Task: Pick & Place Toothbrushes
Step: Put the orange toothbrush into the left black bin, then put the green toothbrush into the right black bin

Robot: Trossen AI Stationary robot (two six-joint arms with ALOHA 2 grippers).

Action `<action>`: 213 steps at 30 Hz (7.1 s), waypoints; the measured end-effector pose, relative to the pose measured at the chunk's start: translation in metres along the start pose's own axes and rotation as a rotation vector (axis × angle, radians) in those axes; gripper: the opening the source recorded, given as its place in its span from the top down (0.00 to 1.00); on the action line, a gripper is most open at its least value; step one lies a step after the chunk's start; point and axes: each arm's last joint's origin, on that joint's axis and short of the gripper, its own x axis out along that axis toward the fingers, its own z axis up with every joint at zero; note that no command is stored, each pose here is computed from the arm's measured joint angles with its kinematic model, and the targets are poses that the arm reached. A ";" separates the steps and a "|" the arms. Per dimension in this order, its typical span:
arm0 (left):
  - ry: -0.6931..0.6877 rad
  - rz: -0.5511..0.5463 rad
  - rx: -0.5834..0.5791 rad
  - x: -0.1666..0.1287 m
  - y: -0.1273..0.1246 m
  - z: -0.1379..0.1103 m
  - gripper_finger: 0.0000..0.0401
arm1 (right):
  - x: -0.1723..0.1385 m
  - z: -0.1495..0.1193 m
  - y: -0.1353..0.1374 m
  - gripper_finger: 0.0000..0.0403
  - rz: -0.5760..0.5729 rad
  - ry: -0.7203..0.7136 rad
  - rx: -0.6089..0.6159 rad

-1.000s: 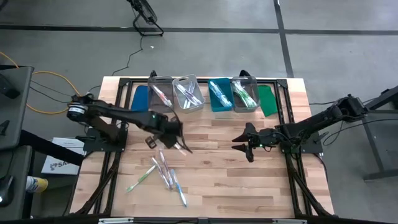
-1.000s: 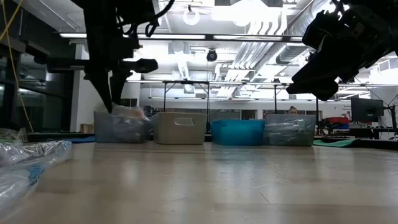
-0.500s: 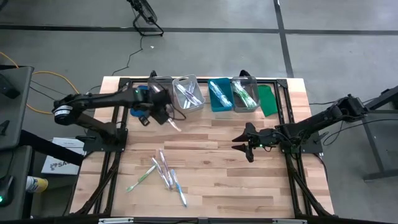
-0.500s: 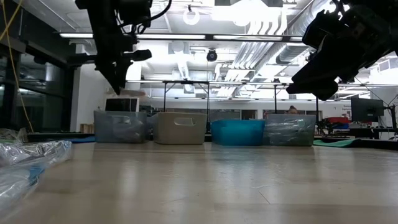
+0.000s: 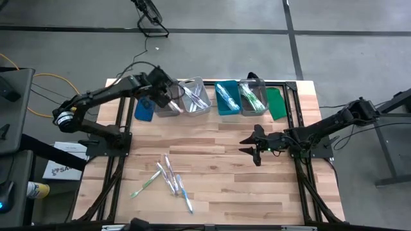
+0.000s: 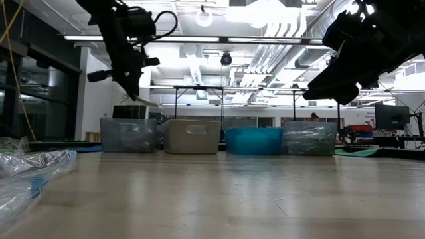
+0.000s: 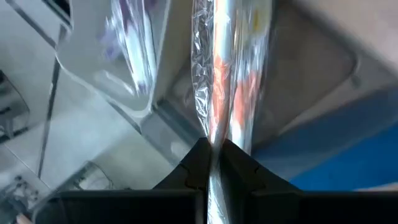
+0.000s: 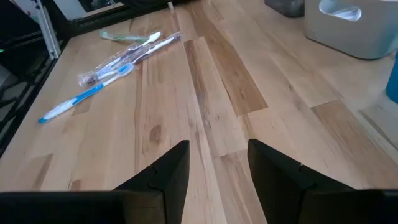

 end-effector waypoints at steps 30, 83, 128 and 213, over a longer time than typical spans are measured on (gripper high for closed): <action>0.212 -0.084 0.008 0.042 0.006 -0.027 0.96 | 0.000 0.003 0.001 0.61 0.011 -0.028 -0.019; 0.062 -0.094 0.032 0.055 0.007 -0.020 0.64 | 0.000 0.003 0.001 0.61 0.011 -0.027 -0.017; -0.044 -0.123 -0.514 -0.011 -0.015 0.041 1.00 | 0.000 0.003 0.001 0.61 0.010 -0.026 -0.020; 0.117 -0.620 -1.222 -0.069 -0.243 0.255 0.74 | 0.003 0.007 -0.011 0.61 0.078 0.009 0.024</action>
